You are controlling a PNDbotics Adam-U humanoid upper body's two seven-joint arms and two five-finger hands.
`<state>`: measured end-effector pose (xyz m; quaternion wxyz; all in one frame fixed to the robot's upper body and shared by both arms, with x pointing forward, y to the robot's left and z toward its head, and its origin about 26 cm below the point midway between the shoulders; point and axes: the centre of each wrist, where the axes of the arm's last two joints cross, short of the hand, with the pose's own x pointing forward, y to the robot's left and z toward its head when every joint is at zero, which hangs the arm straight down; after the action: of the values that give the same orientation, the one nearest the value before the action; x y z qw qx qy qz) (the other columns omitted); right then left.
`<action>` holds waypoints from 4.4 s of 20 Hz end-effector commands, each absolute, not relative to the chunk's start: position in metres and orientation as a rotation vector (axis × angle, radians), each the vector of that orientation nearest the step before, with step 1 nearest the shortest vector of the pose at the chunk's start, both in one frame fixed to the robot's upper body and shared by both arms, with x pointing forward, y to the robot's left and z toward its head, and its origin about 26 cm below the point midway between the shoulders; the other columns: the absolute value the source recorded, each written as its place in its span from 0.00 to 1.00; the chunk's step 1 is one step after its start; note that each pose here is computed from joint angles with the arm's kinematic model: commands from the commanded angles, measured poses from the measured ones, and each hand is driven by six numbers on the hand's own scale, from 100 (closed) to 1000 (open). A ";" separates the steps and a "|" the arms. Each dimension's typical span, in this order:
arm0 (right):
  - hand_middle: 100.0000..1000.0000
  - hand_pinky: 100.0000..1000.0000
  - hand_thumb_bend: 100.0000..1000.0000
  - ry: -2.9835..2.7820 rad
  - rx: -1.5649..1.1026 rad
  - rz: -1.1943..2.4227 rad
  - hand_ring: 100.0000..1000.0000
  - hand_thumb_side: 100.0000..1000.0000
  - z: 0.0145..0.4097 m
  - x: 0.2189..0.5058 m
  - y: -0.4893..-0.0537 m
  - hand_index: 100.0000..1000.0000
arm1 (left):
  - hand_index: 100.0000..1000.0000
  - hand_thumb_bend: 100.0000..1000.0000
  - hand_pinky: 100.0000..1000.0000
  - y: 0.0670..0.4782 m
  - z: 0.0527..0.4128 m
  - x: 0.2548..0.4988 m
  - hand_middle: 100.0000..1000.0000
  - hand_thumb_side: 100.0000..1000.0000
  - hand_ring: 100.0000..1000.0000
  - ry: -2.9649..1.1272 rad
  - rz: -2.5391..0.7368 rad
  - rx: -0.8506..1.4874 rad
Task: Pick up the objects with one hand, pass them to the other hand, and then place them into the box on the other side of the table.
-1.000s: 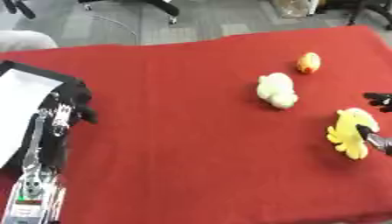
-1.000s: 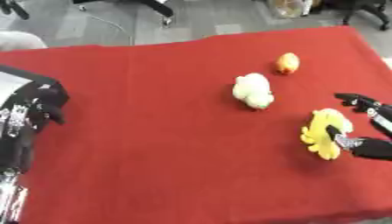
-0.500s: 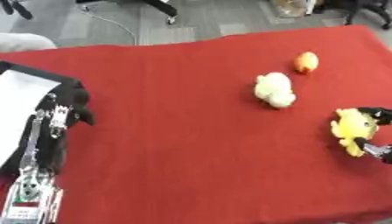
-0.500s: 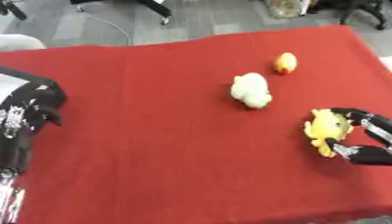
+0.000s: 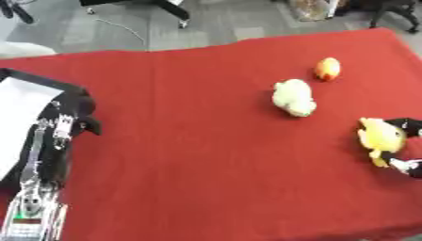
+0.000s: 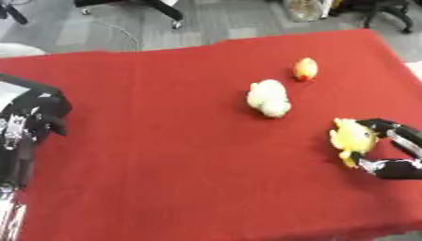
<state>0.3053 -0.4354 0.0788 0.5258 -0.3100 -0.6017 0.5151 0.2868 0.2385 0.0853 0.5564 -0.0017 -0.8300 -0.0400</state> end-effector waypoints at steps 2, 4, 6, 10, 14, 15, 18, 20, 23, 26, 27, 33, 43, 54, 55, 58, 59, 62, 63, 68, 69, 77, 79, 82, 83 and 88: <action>0.48 0.75 0.00 -1.509 -0.915 1.153 0.67 0.00 0.090 0.306 -0.443 0.43 | 0.81 0.29 0.39 0.240 0.091 0.288 0.61 0.68 0.39 -1.979 -0.107 -0.003; 0.41 0.72 0.00 -1.568 -0.981 1.067 0.63 0.00 0.090 0.306 -0.441 0.34 | 0.81 0.29 0.39 0.240 0.091 0.288 0.61 0.68 0.39 -1.979 -0.107 -0.003; 0.36 0.70 0.00 -1.629 -1.029 0.963 0.60 0.00 0.092 0.306 -0.439 0.28 | 0.81 0.29 0.39 0.240 0.091 0.288 0.61 0.68 0.39 -1.978 -0.106 -0.001; 0.32 0.69 0.00 -1.749 -1.049 0.820 0.59 0.00 0.104 0.308 -0.428 0.23 | 0.81 0.29 0.39 0.241 0.089 0.288 0.61 0.68 0.39 -1.971 -0.103 0.005; 0.30 0.69 0.00 -1.876 -1.004 0.767 0.59 0.00 0.130 0.308 -0.404 0.20 | 0.81 0.28 0.38 0.245 0.086 0.290 0.61 0.68 0.39 -1.957 -0.098 0.032; 0.29 0.69 0.00 -1.909 -0.981 0.742 0.59 0.00 0.138 0.307 -0.396 0.20 | 0.81 0.28 0.38 0.246 0.085 0.291 0.61 0.68 0.38 -1.952 -0.099 0.044; 0.29 0.68 0.00 -2.007 -0.894 0.661 0.59 0.00 0.163 0.302 -0.371 0.19 | 0.81 0.28 0.38 0.250 0.080 0.295 0.61 0.68 0.38 -1.932 -0.121 0.085; 0.29 0.68 0.00 -2.075 -0.825 0.619 0.58 0.00 0.180 0.297 -0.354 0.20 | 0.81 0.29 0.37 0.252 0.078 0.300 0.61 0.68 0.38 -1.918 -0.156 0.109; 0.29 0.68 0.00 -2.158 -0.712 0.577 0.58 0.00 0.202 0.288 -0.328 0.20 | 0.81 0.29 0.37 0.250 0.077 0.311 0.61 0.68 0.37 -1.908 -0.211 0.109; 0.30 0.68 0.00 -2.209 -0.577 0.602 0.58 0.00 0.213 0.290 -0.308 0.20 | 0.82 0.29 0.37 0.244 0.080 0.324 0.61 0.68 0.37 -1.912 -0.297 0.070; 0.30 0.68 0.00 -2.220 -0.527 0.621 0.58 0.00 0.216 0.292 -0.303 0.21 | 0.82 0.29 0.37 0.241 0.083 0.329 0.61 0.68 0.37 -1.916 -0.331 0.056; 0.30 0.67 0.00 -2.195 -0.249 0.700 0.58 0.00 0.226 0.299 -0.276 0.21 | 0.82 0.30 0.37 0.226 0.100 0.354 0.61 0.69 0.37 -1.960 -0.501 -0.003; 0.31 0.67 0.00 -2.165 0.069 0.769 0.58 0.00 0.241 0.305 -0.251 0.21 | 0.82 0.38 0.37 0.188 0.116 0.375 0.62 0.68 0.37 -2.020 -0.793 -0.115; 0.31 0.66 0.00 -1.966 0.295 0.782 0.57 0.00 0.237 0.314 -0.239 0.21 | 0.83 0.42 0.39 0.143 0.150 0.366 0.63 0.68 0.38 -2.183 -0.929 -0.282; 0.31 0.66 0.00 -1.942 0.302 0.776 0.57 0.00 0.234 0.317 -0.239 0.21 | 0.83 0.42 0.39 0.139 0.153 0.365 0.63 0.68 0.38 -2.198 -0.945 -0.293; 0.31 0.66 0.00 -1.870 0.307 0.767 0.57 0.00 0.226 0.327 -0.239 0.21 | 0.83 0.43 0.39 0.129 0.160 0.363 0.63 0.68 0.38 -2.234 -0.996 -0.306; 0.31 0.66 0.00 -1.843 0.302 0.764 0.57 0.00 0.223 0.332 -0.240 0.21 | 0.83 0.43 0.40 0.126 0.161 0.363 0.63 0.68 0.38 -2.242 -1.012 -0.310; 0.31 0.66 0.00 -1.773 0.276 0.760 0.57 0.00 0.211 0.344 -0.242 0.21 | 0.83 0.44 0.40 0.117 0.161 0.363 0.64 0.68 0.39 -2.255 -1.037 -0.328; 0.31 0.66 0.00 -1.751 0.263 0.764 0.57 0.00 0.207 0.348 -0.243 0.21 | 0.84 0.44 0.40 0.114 0.160 0.363 0.64 0.68 0.39 -2.258 -1.041 -0.337; 0.32 0.66 0.00 -1.691 0.223 0.831 0.57 0.00 0.198 0.363 -0.247 0.21 | 0.84 0.44 0.40 0.100 0.157 0.366 0.64 0.68 0.39 -2.277 -1.037 -0.358; 0.32 0.66 0.00 -1.686 0.221 0.846 0.57 0.00 0.198 0.362 -0.251 0.21 | 0.84 0.44 0.40 0.097 0.157 0.366 0.64 0.67 0.39 -2.287 -1.037 -0.357; 0.31 0.66 0.00 -1.614 0.309 0.844 0.57 0.00 0.194 0.356 -0.260 0.22 | 0.85 0.45 0.41 0.078 0.159 0.366 0.65 0.66 0.41 -2.377 -1.024 -0.331; 0.31 0.66 0.00 -1.598 0.343 0.843 0.57 0.00 0.194 0.354 -0.256 0.22 | 0.85 0.45 0.42 0.076 0.159 0.366 0.65 0.66 0.41 -2.392 -1.013 -0.310; 0.31 0.66 0.00 -1.578 0.419 0.849 0.57 0.00 0.197 0.347 -0.249 0.22 | 0.85 0.46 0.42 0.073 0.159 0.365 0.65 0.65 0.42 -2.408 -1.031 -0.290; 0.31 0.66 0.00 -1.573 0.445 0.848 0.56 0.00 0.199 0.345 -0.247 0.22 | 0.85 0.46 0.42 0.072 0.158 0.365 0.65 0.65 0.42 -2.410 -1.040 -0.288; 0.31 0.66 0.00 -1.567 0.550 0.848 0.56 0.00 0.210 0.333 -0.240 0.22 | 0.85 0.46 0.43 0.066 0.158 0.365 0.66 0.65 0.42 -2.425 -1.080 -0.281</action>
<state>0.3379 -0.2414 0.1972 0.6094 0.2305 -0.6686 0.3584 0.3660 0.0718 0.1482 0.2540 -0.1019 -0.8784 -0.3919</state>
